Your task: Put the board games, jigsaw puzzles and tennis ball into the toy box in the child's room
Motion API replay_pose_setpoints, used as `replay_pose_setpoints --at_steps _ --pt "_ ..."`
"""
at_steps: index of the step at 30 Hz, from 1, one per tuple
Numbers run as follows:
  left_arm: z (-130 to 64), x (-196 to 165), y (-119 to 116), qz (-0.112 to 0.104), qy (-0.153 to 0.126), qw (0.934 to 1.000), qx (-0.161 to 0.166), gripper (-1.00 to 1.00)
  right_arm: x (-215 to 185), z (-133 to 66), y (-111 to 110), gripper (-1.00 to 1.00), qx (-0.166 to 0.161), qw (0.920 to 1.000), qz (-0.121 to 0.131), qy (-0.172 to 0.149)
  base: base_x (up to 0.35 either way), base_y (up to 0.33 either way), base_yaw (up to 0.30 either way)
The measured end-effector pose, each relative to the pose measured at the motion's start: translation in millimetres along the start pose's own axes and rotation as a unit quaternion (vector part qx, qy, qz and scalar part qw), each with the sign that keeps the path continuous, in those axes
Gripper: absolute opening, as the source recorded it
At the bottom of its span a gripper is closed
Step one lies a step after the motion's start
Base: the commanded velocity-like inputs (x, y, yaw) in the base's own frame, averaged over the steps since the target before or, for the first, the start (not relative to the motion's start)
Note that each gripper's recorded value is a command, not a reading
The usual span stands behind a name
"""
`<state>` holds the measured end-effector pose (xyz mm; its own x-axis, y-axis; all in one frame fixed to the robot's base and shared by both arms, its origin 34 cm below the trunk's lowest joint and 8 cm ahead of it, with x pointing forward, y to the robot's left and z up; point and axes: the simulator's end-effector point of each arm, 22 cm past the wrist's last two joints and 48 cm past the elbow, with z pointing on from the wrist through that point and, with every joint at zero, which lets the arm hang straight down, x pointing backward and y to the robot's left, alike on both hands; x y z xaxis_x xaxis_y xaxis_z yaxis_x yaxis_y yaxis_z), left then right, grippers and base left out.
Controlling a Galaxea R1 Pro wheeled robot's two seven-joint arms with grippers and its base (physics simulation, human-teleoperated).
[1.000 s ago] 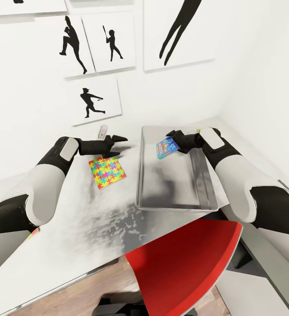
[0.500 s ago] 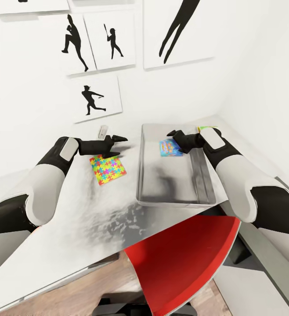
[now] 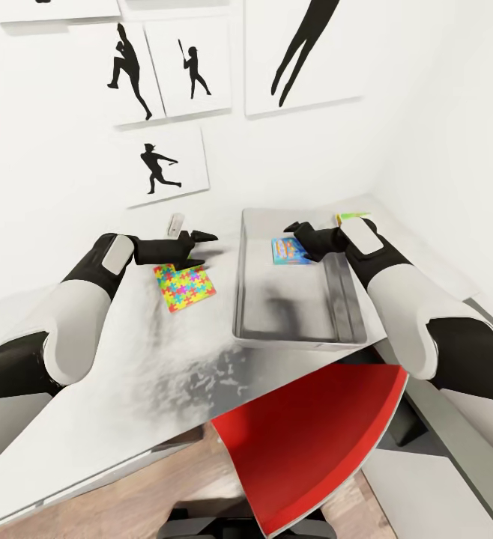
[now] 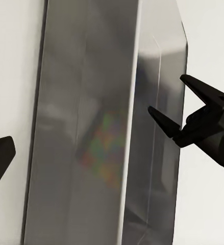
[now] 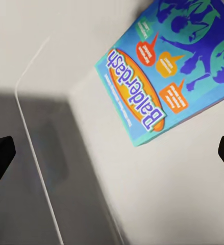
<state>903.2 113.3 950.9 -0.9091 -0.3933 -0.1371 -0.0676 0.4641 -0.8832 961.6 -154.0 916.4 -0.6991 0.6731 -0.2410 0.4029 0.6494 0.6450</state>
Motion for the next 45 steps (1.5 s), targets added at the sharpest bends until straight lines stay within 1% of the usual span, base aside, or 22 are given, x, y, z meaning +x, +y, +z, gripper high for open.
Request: replay_pose_setpoints --at_steps 9,16,25,45 --pt "0.0 -0.2 0.4 0.0 0.0 1.0 -0.001 1.0 -0.3 0.0 0.9 1.0 -0.001 1.0 0.0 0.0 -0.16 0.0 0.0" --pt "-0.2 -0.6 1.2 0.0 0.0 1.0 -0.001 1.0 -5.5 0.8 2.2 1.0 -0.003 0.9999 0.004 -0.015 -0.199 0.0 0.0" --pt "-2.1 -1.4 -0.5 0.001 -0.001 1.0 -0.001 1.0 -8.0 -1.7 5.1 1.0 -0.005 0.9998 0.004 -0.02 -0.205 0.0 0.0" --pt "-15.3 -7.4 -20.8 0.014 -0.01 0.9998 0.003 1.0 -15.6 -20.5 27.0 1.0 -0.019 0.9993 -0.002 -0.031 -0.016 0.0 0.0"
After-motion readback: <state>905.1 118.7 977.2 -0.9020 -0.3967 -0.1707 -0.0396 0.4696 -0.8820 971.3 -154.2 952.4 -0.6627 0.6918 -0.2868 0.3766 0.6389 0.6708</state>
